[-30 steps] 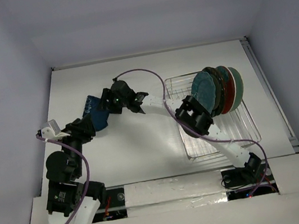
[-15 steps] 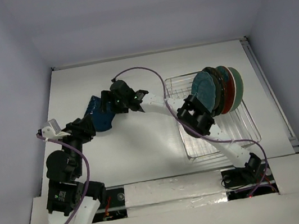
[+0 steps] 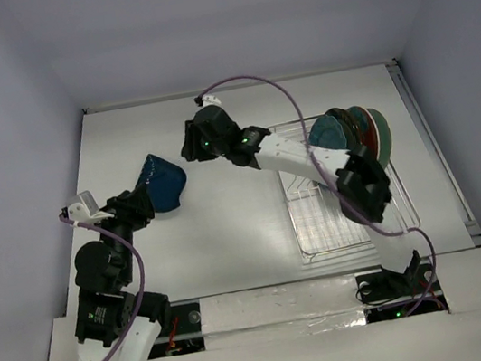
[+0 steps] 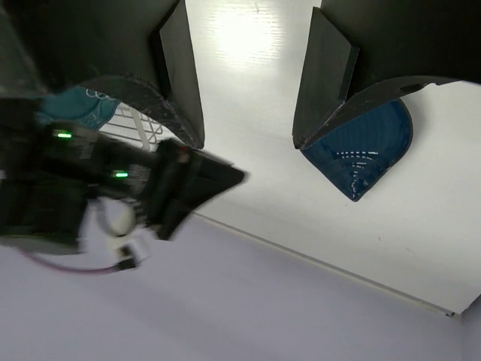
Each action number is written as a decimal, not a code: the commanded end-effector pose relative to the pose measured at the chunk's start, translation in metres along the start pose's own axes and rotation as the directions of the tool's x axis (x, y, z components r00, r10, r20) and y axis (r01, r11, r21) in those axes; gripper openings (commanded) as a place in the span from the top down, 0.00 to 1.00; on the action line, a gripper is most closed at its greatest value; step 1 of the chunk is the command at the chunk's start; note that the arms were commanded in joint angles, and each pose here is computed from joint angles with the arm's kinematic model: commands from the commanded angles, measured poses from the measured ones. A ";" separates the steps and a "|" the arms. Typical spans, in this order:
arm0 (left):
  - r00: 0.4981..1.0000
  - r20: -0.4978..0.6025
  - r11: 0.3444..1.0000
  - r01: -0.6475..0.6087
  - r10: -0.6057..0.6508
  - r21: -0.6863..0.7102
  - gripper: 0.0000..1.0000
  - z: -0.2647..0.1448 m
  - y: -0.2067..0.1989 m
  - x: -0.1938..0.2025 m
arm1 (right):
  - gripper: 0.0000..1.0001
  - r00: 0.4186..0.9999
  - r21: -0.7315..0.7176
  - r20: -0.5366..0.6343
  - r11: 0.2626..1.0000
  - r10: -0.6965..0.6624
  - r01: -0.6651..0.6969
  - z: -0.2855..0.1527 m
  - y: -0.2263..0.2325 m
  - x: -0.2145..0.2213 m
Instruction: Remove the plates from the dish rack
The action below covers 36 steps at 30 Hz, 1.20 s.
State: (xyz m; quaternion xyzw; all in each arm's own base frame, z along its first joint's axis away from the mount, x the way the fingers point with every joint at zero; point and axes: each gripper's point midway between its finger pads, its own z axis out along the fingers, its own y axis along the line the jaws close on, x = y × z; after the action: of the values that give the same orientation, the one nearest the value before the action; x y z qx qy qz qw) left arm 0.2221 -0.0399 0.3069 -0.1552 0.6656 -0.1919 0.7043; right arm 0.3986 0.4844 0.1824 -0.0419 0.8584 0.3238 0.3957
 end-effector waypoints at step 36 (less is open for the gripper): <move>1.000 0.005 1.000 -0.003 0.003 -0.002 0.65 0.007 -0.001 -0.001 | 0.70 0.941 0.669 0.313 0.733 -0.125 -0.125 -0.321 -0.285 -0.049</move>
State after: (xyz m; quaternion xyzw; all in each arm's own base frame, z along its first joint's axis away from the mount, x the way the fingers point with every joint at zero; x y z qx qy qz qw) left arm 0.2271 -0.0407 0.3014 -0.1548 0.6752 -0.1854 0.6970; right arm 0.3064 0.0703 0.2175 0.1489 0.8458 0.0018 0.5123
